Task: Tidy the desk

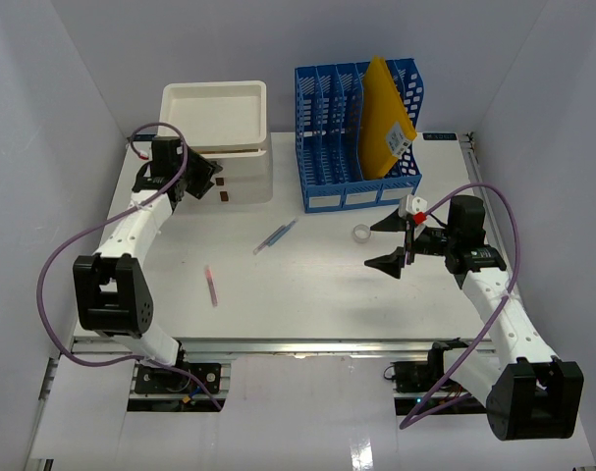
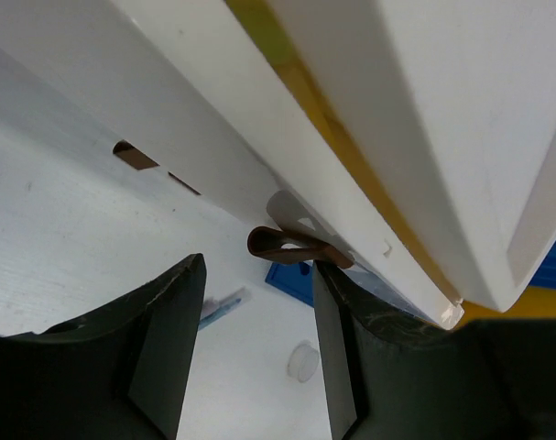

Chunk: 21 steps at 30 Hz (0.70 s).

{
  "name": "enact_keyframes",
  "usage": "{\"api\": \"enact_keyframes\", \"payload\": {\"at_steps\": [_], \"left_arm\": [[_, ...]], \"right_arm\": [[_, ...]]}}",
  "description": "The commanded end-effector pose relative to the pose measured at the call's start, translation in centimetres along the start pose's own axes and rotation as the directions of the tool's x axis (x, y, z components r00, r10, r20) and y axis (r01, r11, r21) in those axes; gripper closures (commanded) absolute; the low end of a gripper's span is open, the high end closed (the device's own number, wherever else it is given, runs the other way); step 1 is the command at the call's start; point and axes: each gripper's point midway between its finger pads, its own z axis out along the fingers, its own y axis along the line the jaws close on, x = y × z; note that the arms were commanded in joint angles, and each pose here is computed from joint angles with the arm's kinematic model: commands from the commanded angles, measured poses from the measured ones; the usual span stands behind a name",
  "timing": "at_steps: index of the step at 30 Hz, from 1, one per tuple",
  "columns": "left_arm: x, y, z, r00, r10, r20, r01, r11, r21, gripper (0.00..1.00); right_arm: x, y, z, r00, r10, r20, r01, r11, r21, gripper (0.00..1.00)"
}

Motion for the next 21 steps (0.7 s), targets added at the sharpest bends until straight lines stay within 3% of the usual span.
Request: {"api": "enact_keyframes", "payload": {"at_steps": [1,7,13,18,21], "left_arm": [[-2.4,-2.8,0.1,0.998,0.031,0.056,-0.034,0.998,0.046,0.38],[-1.8,-3.4,0.6,0.998,0.059,0.024,-0.061,0.994,0.089,0.34],[0.4,-3.2,-3.6,0.973,0.223,0.062,-0.232,0.937,0.26,0.26],[2.7,-1.2,-4.9,0.884,0.456,0.101,-0.462,0.824,0.327,0.22],[3.7,1.0,-4.4,0.792,0.591,0.151,-0.605,0.727,0.325,0.22]], "right_arm": [[-0.8,-0.3,-0.2,1.0,-0.024,0.004,0.024,1.0,0.013,0.05],[-0.5,-0.5,-0.3,1.0,-0.016,-0.002,0.016,1.0,0.019,0.04],[-0.4,-0.6,-0.3,1.0,-0.015,-0.004,0.015,1.0,0.023,0.04],[-0.2,-0.7,-0.4,1.0,-0.009,-0.007,0.009,1.0,0.026,0.04],[0.0,-0.7,-0.3,1.0,-0.005,-0.008,0.005,1.0,0.024,0.04]]}}
